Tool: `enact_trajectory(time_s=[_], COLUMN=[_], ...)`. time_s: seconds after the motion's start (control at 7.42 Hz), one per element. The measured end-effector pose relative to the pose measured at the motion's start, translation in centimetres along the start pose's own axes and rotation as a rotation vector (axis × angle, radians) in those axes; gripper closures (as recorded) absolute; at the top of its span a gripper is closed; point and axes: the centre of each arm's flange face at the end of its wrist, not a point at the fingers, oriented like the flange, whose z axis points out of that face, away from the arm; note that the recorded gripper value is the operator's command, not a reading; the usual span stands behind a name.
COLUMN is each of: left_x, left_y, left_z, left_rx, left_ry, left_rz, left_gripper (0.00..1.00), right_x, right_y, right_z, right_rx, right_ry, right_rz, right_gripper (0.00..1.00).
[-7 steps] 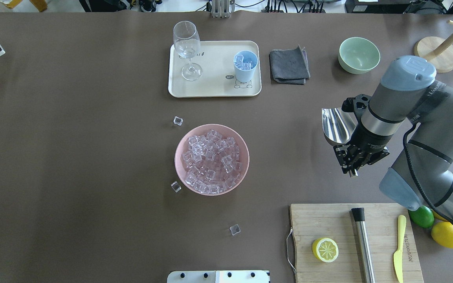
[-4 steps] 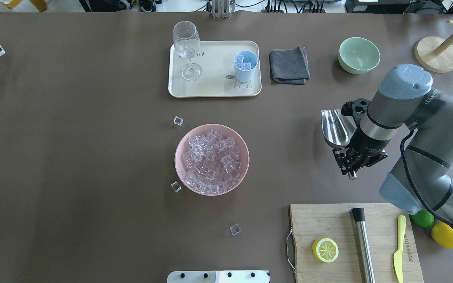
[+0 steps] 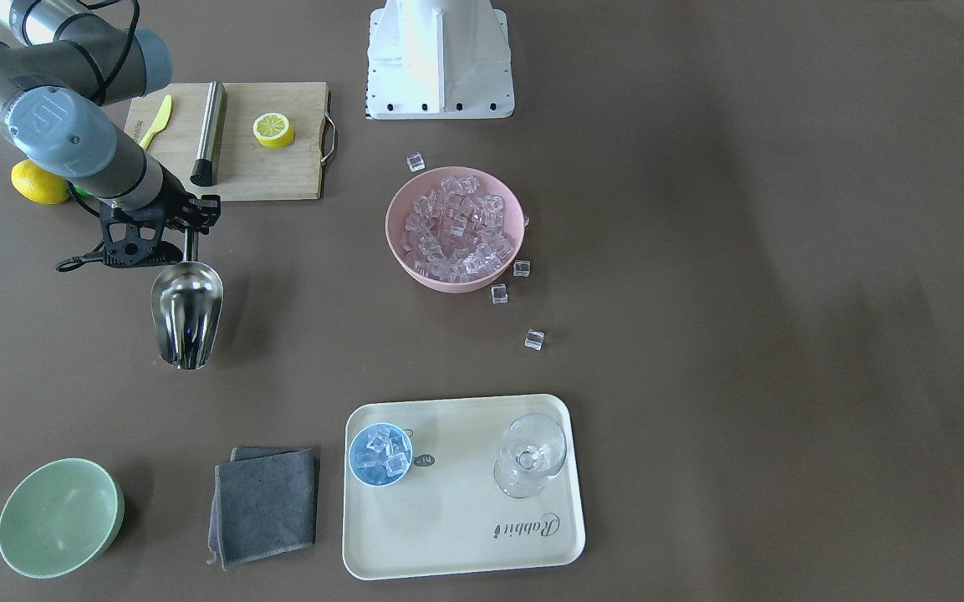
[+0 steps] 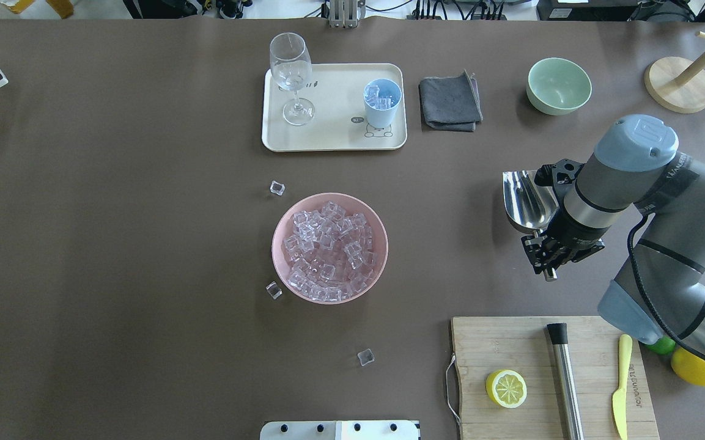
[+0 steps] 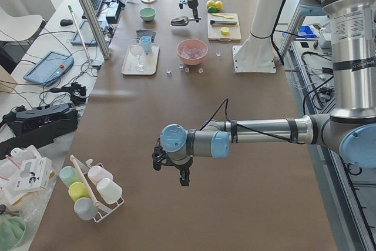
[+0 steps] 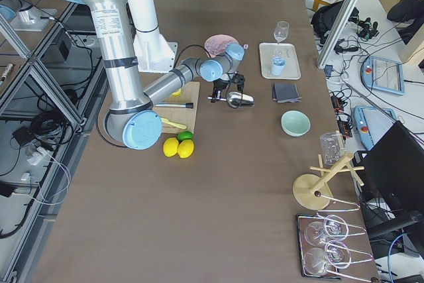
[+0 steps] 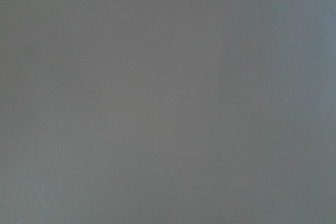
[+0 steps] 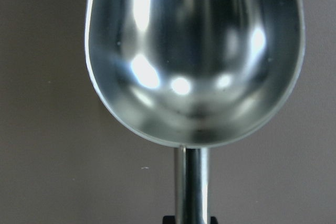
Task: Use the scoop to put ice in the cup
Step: 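Lower the scoop onto the table beside the cutting board with the right gripper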
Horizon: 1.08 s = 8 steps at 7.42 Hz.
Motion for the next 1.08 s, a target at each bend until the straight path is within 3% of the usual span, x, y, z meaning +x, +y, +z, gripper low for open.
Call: enact_trajectory(time_s=[0.94, 1.08], left_x=[0.11, 0.14], left_y=[-0.14, -0.16], left_z=[0.65, 0.68], left_rx=[-0.014, -0.015], left_ry=[-0.002, -0.002], left_rz=[0.004, 0.005], left_gripper=[0.02, 0.02], right_x=[0.11, 0.07], right_y=[0.06, 0.09], right_z=[1.48, 1.54], right_rx=[0.008, 0.007], right_ry=[-0.008, -0.007], right_rz=[0.003, 0.002], right_gripper=[1.0, 0.55])
